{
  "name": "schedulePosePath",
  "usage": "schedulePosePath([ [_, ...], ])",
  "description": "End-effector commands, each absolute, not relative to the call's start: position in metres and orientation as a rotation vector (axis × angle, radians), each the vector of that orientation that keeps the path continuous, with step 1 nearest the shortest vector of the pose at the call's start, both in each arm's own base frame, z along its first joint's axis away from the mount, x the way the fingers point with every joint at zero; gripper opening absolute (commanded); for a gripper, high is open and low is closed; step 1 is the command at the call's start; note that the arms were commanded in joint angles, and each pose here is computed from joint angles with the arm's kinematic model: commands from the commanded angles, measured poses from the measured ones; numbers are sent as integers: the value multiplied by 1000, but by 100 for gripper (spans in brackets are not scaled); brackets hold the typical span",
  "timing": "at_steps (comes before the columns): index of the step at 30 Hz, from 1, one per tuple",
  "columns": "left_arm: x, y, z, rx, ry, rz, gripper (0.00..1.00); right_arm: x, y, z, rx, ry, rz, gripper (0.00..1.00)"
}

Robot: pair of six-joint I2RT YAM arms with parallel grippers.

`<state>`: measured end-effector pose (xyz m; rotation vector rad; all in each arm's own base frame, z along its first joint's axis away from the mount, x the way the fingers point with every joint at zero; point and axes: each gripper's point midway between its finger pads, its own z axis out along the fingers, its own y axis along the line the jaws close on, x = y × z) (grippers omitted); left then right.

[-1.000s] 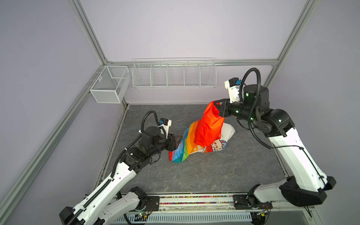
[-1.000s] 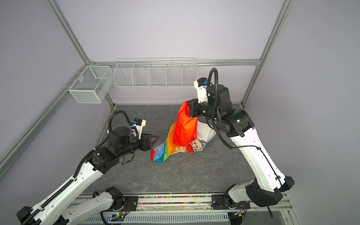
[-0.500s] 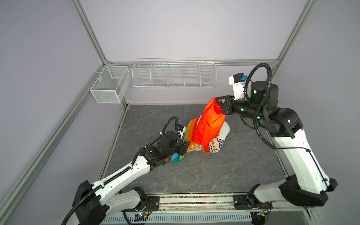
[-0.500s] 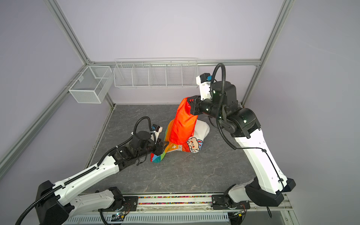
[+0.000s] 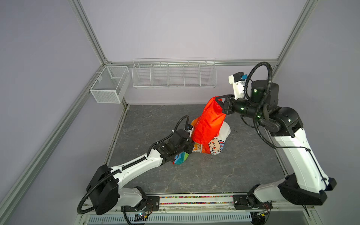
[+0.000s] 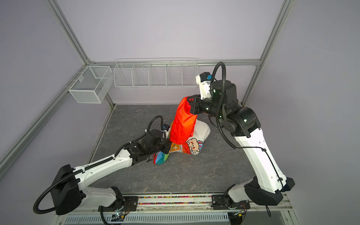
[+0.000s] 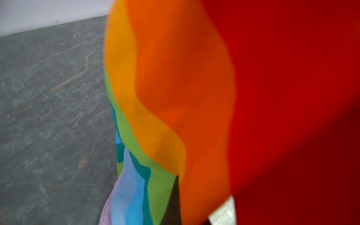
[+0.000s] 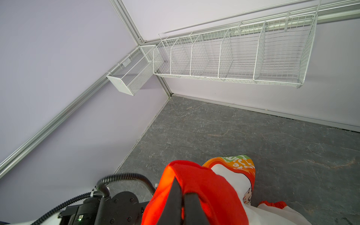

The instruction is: Zip up the jacket

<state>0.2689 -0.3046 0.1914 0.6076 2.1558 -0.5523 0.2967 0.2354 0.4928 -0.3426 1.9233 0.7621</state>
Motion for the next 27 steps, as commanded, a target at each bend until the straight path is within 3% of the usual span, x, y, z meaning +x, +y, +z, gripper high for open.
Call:
schedulePosePath([
  [1,274,-297,237,534,2065,-550,0,286,224,523,-368,1802,757,7],
  [19,237,-261,366,582,1881,-620,0,199,178,640,-430,1300,828,7],
  [27,237,-272,358,604,1923,-656,0,236,196,613,-419,1414,797,7],
])
